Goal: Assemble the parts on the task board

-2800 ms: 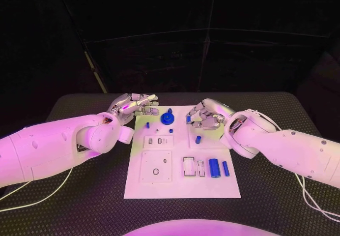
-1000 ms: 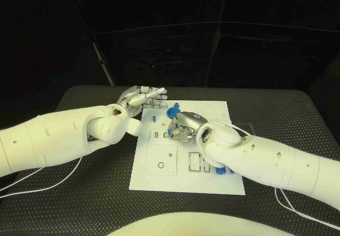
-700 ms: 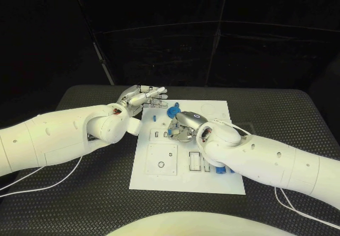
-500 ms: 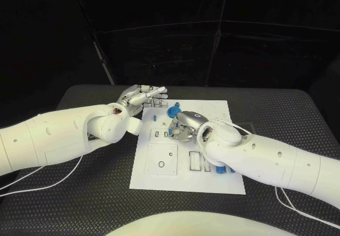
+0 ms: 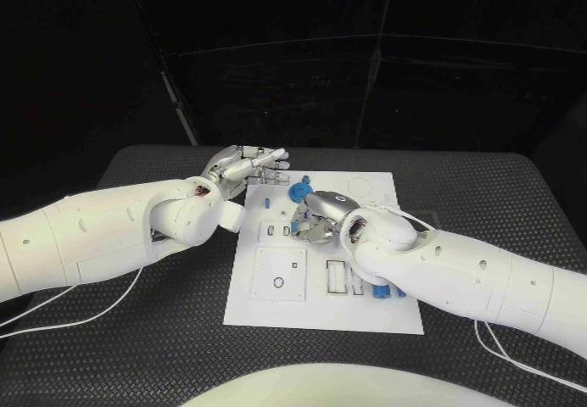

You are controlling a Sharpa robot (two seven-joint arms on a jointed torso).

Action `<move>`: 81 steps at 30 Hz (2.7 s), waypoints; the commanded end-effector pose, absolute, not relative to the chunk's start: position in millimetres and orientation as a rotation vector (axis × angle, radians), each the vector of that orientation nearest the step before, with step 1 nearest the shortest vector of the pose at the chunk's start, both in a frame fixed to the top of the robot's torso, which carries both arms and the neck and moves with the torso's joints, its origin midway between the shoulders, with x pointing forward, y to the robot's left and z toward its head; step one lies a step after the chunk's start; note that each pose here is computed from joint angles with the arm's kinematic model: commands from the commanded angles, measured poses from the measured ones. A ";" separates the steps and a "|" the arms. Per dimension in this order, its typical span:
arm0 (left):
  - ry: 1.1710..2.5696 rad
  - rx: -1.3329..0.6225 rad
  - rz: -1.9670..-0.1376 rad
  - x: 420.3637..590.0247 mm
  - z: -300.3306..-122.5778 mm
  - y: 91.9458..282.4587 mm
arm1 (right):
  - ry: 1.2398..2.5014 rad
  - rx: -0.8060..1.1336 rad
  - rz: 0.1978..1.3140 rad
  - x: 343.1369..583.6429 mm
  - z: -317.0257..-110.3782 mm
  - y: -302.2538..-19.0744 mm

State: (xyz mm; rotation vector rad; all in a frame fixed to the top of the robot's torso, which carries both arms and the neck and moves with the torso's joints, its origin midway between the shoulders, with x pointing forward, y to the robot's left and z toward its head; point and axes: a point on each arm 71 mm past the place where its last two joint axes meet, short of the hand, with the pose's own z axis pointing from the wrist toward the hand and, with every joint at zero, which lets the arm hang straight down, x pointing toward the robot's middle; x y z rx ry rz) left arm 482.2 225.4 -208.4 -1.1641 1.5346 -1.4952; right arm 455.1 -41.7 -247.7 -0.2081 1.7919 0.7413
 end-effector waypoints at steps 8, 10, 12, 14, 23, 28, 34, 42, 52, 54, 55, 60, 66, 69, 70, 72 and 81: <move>1.526 -1.149 -1.510 482.4 -206.0 224.2 | 1.859 -0.242 0.686 452.4 -257.6 -43.9; 1.526 -1.149 -1.510 482.4 -206.0 224.2 | 1.858 -0.242 0.685 452.4 -257.6 -43.9; 1.526 -1.149 -1.510 482.5 -206.0 224.4 | 1.855 -0.240 0.685 452.4 -257.5 -43.9; 1.526 -1.149 -1.510 482.5 -206.0 224.4 | 1.852 -0.238 0.686 452.4 -257.4 -43.8; 1.525 -1.149 -1.509 482.7 -206.0 224.7 | 1.843 -0.230 0.684 452.8 -257.0 -44.1; 1.526 -1.149 -1.509 482.8 -206.1 224.6 | 1.831 -0.220 0.686 453.1 -256.1 -44.2; 1.527 -1.149 -1.510 482.9 -206.2 224.2 | 1.819 -0.210 0.690 453.4 -255.2 -43.9; 1.528 -1.150 -1.510 483.0 -206.3 224.2 | 1.801 -0.196 0.695 454.0 -254.0 -44.3; 1.527 -1.150 -1.510 483.7 -206.6 225.8 | 1.630 -0.167 0.834 444.5 -238.4 -46.8; 1.526 -1.149 -1.511 484.3 -206.8 226.6 | 1.585 -0.163 0.883 440.6 -233.3 -48.0; 1.526 -1.149 -1.511 484.7 -206.9 227.2 | 1.566 -0.162 0.906 438.5 -230.8 -48.9; 1.528 -1.144 -1.503 486.8 -207.7 230.8 | 1.499 -0.162 0.992 427.5 -219.7 -59.1; 1.549 -1.115 -1.474 488.3 -208.9 235.3 | 1.465 -0.152 1.041 417.3 -206.0 -81.3; 1.585 -1.078 -1.441 487.5 -209.7 237.5 | 1.472 -0.126 1.071 416.7 -195.7 -93.1; 1.604 -1.066 -1.429 487.0 -210.0 237.9 | 1.480 -0.117 1.079 416.5 -193.2 -96.8; 1.668 -1.021 -1.395 485.7 -209.8 238.6 | 1.503 -0.081 1.098 417.8 -186.2 -106.7; 2.083 -0.703 -1.018 483.6 -201.2 239.8 | 1.505 0.106 1.099 435.3 -151.1 -156.8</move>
